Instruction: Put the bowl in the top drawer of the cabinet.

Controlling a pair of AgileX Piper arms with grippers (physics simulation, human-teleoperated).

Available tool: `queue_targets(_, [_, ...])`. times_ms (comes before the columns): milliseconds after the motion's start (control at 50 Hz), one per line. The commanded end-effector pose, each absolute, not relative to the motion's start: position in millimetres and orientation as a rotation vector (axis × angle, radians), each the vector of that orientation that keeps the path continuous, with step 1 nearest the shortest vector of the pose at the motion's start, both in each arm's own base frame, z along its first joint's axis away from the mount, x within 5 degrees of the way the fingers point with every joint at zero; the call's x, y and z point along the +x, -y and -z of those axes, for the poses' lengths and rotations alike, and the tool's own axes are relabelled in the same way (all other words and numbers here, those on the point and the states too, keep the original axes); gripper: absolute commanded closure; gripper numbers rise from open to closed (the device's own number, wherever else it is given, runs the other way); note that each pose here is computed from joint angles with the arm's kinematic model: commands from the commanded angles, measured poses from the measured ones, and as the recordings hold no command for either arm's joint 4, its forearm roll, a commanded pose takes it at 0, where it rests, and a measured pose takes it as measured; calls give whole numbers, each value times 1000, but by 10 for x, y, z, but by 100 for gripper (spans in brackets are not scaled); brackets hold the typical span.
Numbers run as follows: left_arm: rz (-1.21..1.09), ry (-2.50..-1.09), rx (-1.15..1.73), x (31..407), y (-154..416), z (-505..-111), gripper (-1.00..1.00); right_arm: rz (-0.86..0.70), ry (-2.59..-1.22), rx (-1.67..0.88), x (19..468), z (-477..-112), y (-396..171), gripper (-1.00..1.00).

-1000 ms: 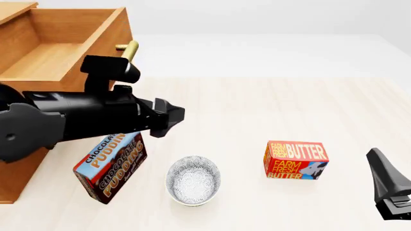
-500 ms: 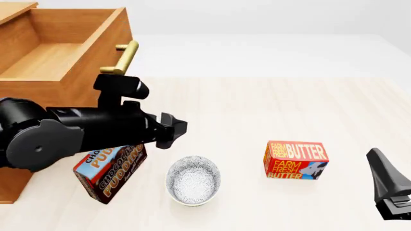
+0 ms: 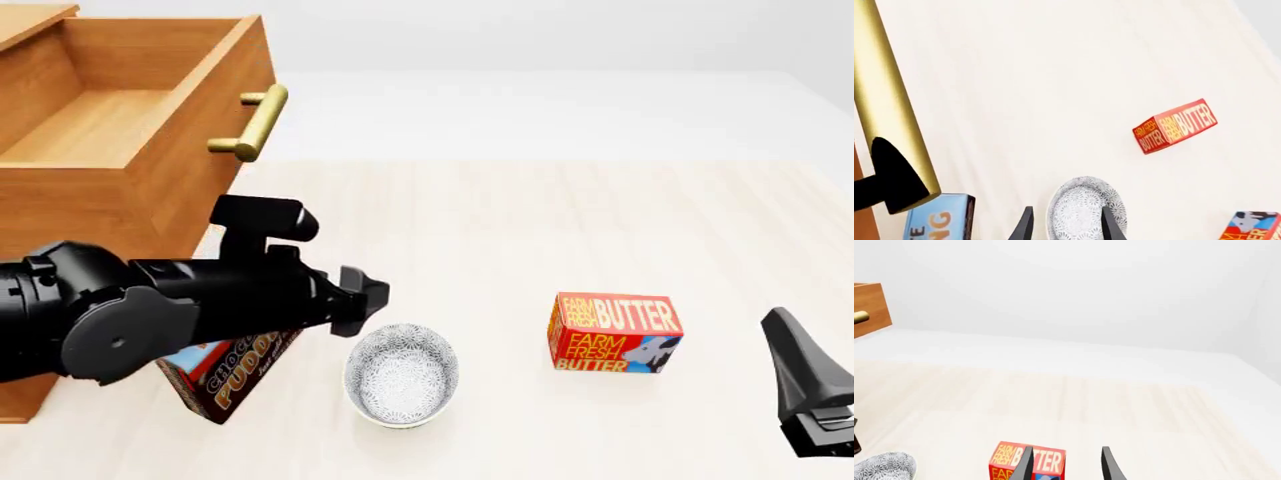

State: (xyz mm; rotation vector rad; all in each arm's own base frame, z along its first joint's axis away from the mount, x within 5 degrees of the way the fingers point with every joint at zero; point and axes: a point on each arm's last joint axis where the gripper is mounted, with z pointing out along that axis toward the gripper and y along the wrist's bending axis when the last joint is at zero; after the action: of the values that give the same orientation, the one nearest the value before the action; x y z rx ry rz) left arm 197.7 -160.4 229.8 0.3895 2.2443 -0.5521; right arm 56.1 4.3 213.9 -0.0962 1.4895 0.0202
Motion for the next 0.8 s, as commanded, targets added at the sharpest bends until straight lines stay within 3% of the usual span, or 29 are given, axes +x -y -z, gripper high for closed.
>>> queue_targets(20, [553, -2268, 367, 1989, 1606, -2169, -100, -20, -1489, -96, 561, -2140, -43, -100])
queue_targets(800, [600, -2366, 271, 1953, 1691, -1656, -100, -20, -1490, -96, 561, -2138, -43, -100])
